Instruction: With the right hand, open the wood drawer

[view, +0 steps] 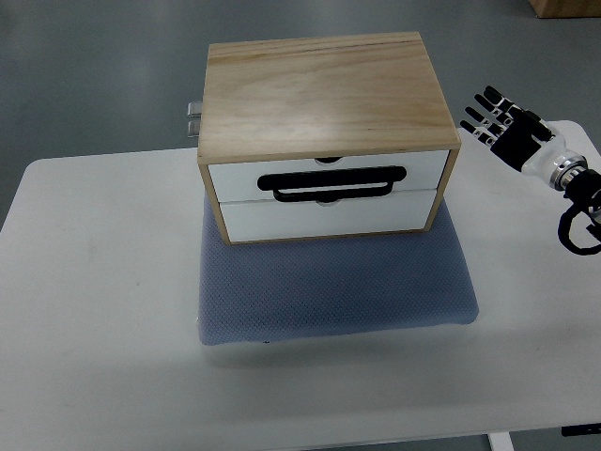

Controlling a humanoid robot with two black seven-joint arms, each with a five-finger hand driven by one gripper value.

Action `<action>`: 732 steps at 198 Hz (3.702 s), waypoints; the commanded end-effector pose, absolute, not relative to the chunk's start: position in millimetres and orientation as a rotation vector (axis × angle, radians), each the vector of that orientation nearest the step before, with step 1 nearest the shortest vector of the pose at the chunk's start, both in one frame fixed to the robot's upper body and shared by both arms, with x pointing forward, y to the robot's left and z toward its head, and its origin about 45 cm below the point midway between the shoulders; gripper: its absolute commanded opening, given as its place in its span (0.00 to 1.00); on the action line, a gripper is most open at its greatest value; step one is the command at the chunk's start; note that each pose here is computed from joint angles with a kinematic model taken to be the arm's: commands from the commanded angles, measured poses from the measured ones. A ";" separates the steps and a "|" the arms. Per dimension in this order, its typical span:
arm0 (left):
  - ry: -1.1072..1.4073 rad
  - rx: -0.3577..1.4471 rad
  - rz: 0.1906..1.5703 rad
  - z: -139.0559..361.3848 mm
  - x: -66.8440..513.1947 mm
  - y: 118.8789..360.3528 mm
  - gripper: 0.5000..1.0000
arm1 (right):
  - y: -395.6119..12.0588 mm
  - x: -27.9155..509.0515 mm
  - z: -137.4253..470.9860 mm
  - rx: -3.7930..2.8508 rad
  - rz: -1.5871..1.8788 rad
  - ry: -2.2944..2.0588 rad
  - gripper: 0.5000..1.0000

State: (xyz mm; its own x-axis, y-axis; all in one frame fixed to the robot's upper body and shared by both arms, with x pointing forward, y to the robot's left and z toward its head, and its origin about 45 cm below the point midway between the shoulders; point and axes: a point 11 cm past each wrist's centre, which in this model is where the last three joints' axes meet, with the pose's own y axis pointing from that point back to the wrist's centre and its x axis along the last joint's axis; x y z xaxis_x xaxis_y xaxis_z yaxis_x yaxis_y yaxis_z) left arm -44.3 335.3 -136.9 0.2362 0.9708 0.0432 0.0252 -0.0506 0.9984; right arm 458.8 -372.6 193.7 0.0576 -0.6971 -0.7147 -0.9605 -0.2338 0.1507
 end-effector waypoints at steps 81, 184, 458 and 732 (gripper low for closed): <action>1.028 1.375 1.051 -136.7 -44.8 337.0 1.00 | -373.9 458.6 194.7 -1.967 0.992 1.659 0.91; 1.029 1.372 1.051 -136.8 -43.9 336.0 1.00 | -394.9 456.4 202.8 -1.967 0.950 1.708 0.91; 1.030 1.371 1.051 -136.8 -44.7 335.9 1.00 | -434.2 394.5 361.3 -2.810 -0.160 1.668 0.91; 1.028 1.370 1.051 -136.8 -43.8 335.9 1.00 | -194.1 377.3 339.8 -3.425 -0.585 0.497 0.91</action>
